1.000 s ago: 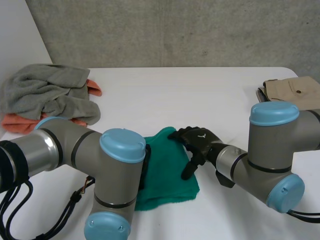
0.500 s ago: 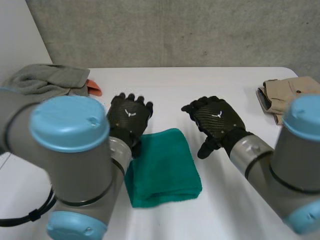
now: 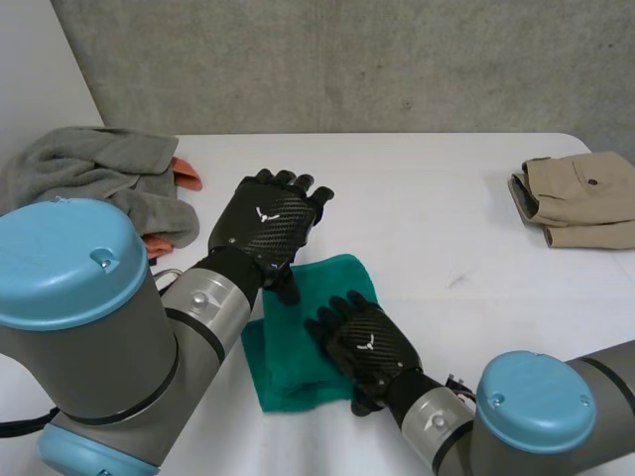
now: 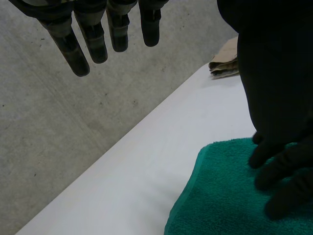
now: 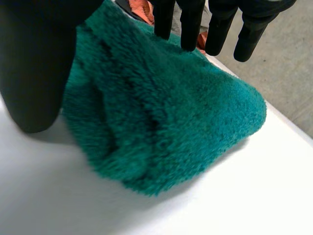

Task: Fold the laundry.

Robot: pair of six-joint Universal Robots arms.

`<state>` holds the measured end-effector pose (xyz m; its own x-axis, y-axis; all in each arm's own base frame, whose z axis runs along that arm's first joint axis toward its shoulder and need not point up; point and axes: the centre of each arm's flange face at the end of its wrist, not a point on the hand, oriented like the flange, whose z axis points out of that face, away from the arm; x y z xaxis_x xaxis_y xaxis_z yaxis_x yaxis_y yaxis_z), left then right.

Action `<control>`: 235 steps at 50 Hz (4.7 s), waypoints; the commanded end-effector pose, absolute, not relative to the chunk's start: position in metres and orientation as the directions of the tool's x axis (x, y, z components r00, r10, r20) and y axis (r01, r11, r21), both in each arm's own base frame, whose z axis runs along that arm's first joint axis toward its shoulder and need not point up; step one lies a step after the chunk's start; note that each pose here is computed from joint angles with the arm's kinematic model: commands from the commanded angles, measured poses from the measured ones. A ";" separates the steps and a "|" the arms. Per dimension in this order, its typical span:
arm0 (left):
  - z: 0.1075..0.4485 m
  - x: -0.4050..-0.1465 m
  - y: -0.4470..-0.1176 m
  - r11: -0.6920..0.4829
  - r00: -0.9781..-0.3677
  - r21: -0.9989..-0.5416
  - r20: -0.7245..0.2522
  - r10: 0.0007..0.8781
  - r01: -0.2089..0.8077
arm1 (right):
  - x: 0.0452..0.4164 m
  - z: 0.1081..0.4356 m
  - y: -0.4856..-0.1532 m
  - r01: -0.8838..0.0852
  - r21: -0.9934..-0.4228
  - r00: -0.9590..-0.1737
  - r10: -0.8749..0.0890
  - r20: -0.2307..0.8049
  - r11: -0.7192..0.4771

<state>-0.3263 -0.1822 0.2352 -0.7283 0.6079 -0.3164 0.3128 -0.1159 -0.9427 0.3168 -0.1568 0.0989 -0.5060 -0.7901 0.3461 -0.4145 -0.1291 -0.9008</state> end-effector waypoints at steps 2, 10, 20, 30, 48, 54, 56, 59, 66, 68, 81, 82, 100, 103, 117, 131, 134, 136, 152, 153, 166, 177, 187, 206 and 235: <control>0.235 -0.326 -0.183 -0.115 -0.731 -0.943 -0.316 0.605 0.313 | 0.326 0.099 -0.174 -0.407 -0.896 -0.536 -0.746 0.394 -0.181; 0.235 -0.325 -0.184 -0.114 -0.733 -0.943 -0.317 0.602 0.314 | 0.336 0.101 -0.188 -0.391 -0.899 -0.550 -0.733 0.400 -0.197; 0.238 -0.325 -0.183 -0.120 -0.732 -0.943 -0.318 0.602 0.311 | 0.349 0.105 -0.202 -0.357 -0.908 -0.555 -0.731 0.396 -0.221; 0.247 -0.329 -0.179 -0.151 -0.717 -0.947 -0.315 0.622 0.285 | 0.361 0.147 -0.235 -0.277 -0.906 -0.629 -0.652 0.424 -0.321; 0.289 -0.344 -0.169 -0.263 -0.658 -0.959 -0.264 0.705 0.103 | 0.223 0.283 -0.452 -0.127 -0.808 -0.911 -0.255 0.325 -0.575; 0.290 -0.350 -0.162 -0.270 -0.608 -0.960 -0.259 0.750 0.076 | 0.133 0.263 -0.518 -0.142 -0.810 -0.955 -0.136 0.263 -0.569; 0.288 -0.351 -0.163 -0.264 -0.607 -0.961 -0.257 0.752 0.080 | 0.108 0.239 -0.535 -0.156 -0.823 -0.958 -0.120 0.261 -0.546; 0.285 -0.351 -0.162 -0.256 -0.603 -0.963 -0.254 0.756 0.085 | 0.076 0.208 -0.553 -0.185 -0.836 -0.952 -0.116 0.283 -0.517; 0.276 -0.351 -0.163 -0.237 -0.599 -0.966 -0.250 0.761 0.103 | 0.031 0.129 -0.563 -0.205 -0.890 -0.929 -0.205 0.308 -0.407; 0.273 -0.352 -0.164 -0.232 -0.599 -0.967 -0.249 0.761 0.107 | 0.021 0.109 -0.561 -0.205 -0.904 -0.922 -0.238 0.307 -0.374; 0.271 -0.353 -0.165 -0.229 -0.598 -0.967 -0.249 0.762 0.110 | -0.006 0.086 -0.551 -0.208 -0.927 -0.918 -0.265 0.295 -0.311; 0.271 -0.353 -0.165 -0.227 -0.598 -0.968 -0.247 0.763 0.110 | -0.004 0.087 -0.549 -0.215 -0.928 -0.916 -0.266 0.299 -0.304; 0.276 -0.351 -0.162 -0.234 -0.600 -0.966 -0.249 0.760 0.105 | -0.068 0.190 -0.497 -0.371 -0.927 -0.928 0.058 0.368 -0.050; 0.283 -0.348 -0.162 -0.245 -0.609 -0.965 -0.252 0.752 0.096 | -0.102 0.212 -0.480 -0.489 -0.866 -0.836 0.228 0.500 0.105; 0.364 -0.282 -0.255 -0.389 -0.886 -0.918 -0.238 0.397 0.072 | -0.026 0.337 -0.439 -0.557 -0.779 -0.806 0.413 0.425 -0.286; 0.274 -0.161 -0.428 -0.199 -0.915 -0.930 -0.348 0.206 0.309 | 0.177 0.286 -0.315 -0.288 -0.792 -0.820 -0.289 0.494 -0.539; 0.238 -0.152 -0.451 -0.168 -0.884 -0.916 -0.398 0.246 0.365 | 0.192 0.257 -0.296 -0.293 -0.842 -0.790 -0.381 0.480 -0.453; 0.221 -0.148 -0.462 -0.153 -0.872 -0.907 -0.420 0.251 0.392 | 0.197 0.239 -0.287 -0.312 -0.873 -0.772 -0.435 0.463 -0.375; 0.146 -0.135 -0.498 -0.098 -0.794 -0.828 -0.558 0.240 0.552 | 0.210 0.183 -0.270 -0.423 -0.887 -0.693 -0.564 0.449 -0.187; 0.156 -0.142 -0.494 -0.111 -0.797 -0.830 -0.556 0.237 0.547 | 0.210 0.183 -0.270 -0.423 -0.887 -0.693 -0.564 0.449 -0.187; 0.287 -0.243 -0.388 -0.251 -0.866 -0.957 -0.245 0.437 0.144 | 0.194 0.211 -0.281 -0.442 -0.874 -0.772 -0.411 0.486 -0.204; 0.254 -0.358 -0.248 -0.046 -0.576 -0.999 -0.034 0.817 -0.006 | 0.185 0.223 -0.282 -0.451 -0.869 -0.801 -0.338 0.494 -0.203; 0.195 -0.396 -0.182 0.041 -0.426 -0.985 -0.036 0.904 0.170 | 0.181 0.223 -0.285 -0.453 -0.870 -0.806 -0.329 0.492 -0.194; 0.232 -0.313 -0.187 0.075 -0.853 -0.975 -0.143 0.503 0.208 | 0.186 0.248 -0.285 -0.482 -0.875 -0.739 -0.512 0.438 -0.054; 0.126 -0.356 -0.162 0.281 -0.761 -0.918 -0.034 0.648 0.281 | 0.194 0.138 -0.303 -0.570 -0.820 -0.631 -0.665 0.399 0.048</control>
